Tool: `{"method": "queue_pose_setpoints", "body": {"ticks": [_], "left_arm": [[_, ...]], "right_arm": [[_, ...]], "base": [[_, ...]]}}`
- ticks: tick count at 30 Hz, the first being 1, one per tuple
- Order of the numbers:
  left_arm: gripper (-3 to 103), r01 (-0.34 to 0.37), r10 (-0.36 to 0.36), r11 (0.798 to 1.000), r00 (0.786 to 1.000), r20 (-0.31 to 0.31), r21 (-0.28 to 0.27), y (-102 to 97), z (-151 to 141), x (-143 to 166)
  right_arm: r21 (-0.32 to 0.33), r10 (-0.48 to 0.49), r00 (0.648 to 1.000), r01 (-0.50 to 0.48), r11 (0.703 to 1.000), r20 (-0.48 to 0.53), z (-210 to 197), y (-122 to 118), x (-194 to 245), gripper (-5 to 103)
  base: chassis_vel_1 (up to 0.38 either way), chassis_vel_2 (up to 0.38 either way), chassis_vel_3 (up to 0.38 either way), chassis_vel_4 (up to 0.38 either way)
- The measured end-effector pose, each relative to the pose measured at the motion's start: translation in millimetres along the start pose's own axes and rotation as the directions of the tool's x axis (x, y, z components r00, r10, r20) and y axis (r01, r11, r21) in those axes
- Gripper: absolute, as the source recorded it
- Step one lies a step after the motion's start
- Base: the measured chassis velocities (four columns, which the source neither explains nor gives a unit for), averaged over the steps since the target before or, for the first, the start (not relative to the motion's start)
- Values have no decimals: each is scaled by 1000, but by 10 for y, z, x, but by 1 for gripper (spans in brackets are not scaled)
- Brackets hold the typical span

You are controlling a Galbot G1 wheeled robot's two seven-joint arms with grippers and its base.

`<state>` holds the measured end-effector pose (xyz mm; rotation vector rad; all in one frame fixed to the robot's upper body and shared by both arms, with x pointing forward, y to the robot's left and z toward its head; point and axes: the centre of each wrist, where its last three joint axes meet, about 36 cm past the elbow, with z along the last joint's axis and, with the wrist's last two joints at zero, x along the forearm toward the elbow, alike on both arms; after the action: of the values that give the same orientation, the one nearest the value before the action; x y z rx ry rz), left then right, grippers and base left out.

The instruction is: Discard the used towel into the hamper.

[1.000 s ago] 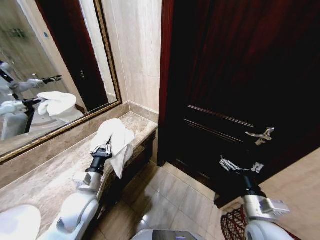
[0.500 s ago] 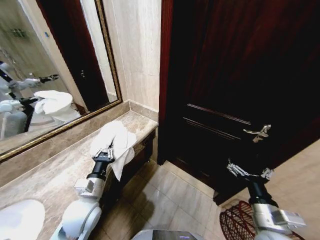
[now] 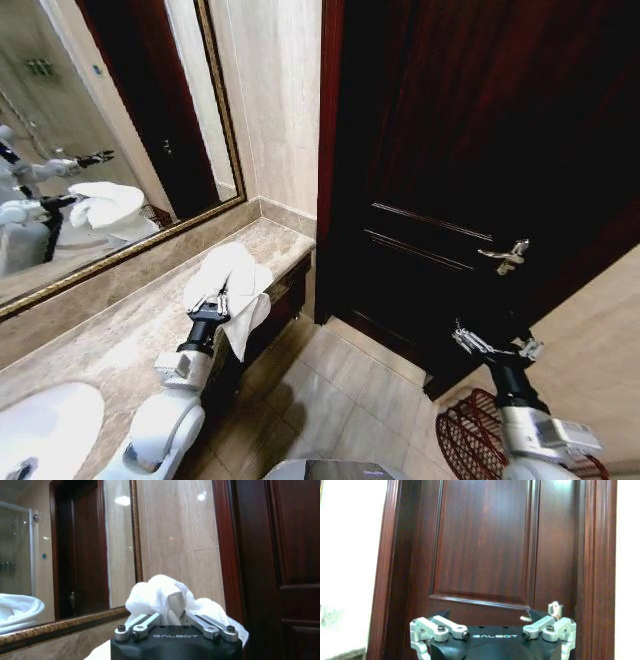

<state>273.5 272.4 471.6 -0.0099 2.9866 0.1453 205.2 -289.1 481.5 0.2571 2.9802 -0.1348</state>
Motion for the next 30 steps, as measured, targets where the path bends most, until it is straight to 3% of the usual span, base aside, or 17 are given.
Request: {"method": "queue_pose_setpoints", "body": {"ticks": [10,21,30], "left_arm": [[5,5,-5,1000,1000,11,10,-57,-50,129],[5,-28,27,999,999,18,22,-22,-67,26],[5,-70,70,995,998,7,67,-11,-60,-115]], "right_arm": [[9,6,999,-6,1000,41,-61,3,72,100],[-3,4,999,-4,1000,41,-111,55,-3,100],[16,14,1000,-14,1000,22,-142,60,3,100]], "base": [[-21,-22,-22,-26],[-86,-88,-90,-89],[-123,-122,-118,-126]]}}
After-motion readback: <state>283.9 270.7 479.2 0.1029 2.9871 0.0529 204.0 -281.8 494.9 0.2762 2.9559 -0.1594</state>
